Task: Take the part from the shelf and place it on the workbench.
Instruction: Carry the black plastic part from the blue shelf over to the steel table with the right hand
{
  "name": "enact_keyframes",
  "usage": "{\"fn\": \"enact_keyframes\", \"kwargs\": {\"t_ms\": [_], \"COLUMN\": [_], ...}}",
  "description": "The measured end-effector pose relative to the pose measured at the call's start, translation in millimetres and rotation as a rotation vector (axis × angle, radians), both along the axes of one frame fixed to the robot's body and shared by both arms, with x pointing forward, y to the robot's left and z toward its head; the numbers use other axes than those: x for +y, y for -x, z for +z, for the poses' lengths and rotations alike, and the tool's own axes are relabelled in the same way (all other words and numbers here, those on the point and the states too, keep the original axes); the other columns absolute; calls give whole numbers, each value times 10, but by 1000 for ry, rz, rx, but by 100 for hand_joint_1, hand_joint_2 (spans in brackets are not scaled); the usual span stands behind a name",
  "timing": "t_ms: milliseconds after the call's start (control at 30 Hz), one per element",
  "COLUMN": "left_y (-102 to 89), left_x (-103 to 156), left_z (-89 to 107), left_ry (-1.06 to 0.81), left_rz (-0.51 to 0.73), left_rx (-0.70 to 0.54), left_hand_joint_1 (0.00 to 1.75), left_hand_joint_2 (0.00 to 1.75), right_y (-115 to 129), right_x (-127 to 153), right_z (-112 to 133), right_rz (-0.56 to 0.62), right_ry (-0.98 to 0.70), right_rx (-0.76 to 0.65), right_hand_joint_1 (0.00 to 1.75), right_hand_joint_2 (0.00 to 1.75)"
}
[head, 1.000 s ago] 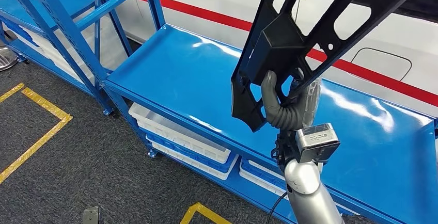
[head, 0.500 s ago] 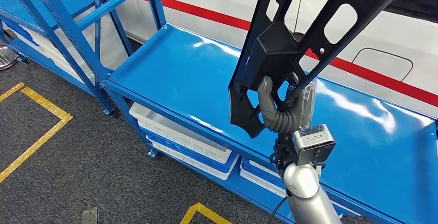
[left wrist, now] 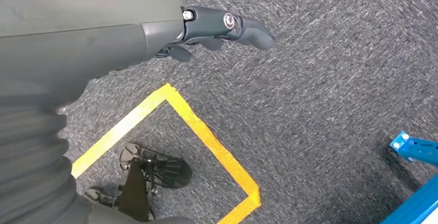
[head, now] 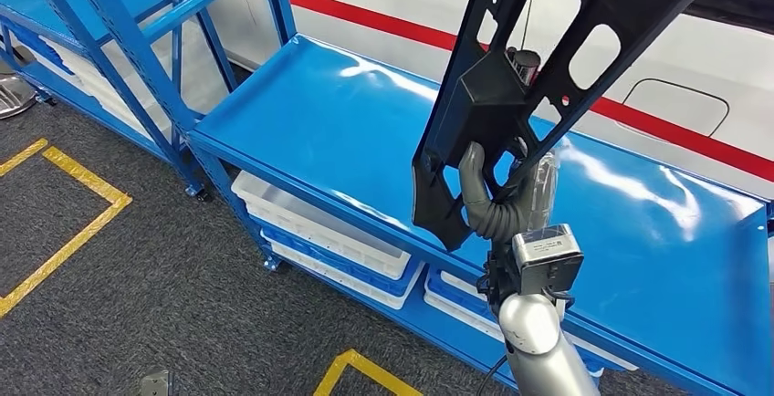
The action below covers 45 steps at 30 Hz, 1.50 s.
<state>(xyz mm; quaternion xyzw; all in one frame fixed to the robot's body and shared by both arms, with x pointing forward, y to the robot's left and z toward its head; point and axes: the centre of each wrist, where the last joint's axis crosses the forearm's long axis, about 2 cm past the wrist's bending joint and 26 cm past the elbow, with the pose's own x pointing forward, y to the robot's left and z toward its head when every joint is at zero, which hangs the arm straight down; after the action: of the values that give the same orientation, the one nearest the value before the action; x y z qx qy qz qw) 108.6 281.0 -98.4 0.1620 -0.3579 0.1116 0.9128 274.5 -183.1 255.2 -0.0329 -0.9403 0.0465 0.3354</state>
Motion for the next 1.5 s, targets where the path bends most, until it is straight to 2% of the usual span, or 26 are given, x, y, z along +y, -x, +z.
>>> {"fn": "enact_keyframes", "kwargs": {"t_ms": [1233, 1500], "left_y": [19, 95], "left_x": [19, 22], "left_z": [-5, -23], "left_ry": [-3, -8], "left_rz": [-5, -21], "left_rx": [3, -9], "left_hand_joint_1": [0, 0], "left_hand_joint_2": [175, 175], "right_y": [7, 143], "right_x": [-7, -18], "right_z": [-20, -152], "right_rz": [24, -11], "right_ry": [9, 65], "right_rx": [-27, -97], "right_hand_joint_1": [175, 175], "right_hand_joint_2": [175, 175]}}
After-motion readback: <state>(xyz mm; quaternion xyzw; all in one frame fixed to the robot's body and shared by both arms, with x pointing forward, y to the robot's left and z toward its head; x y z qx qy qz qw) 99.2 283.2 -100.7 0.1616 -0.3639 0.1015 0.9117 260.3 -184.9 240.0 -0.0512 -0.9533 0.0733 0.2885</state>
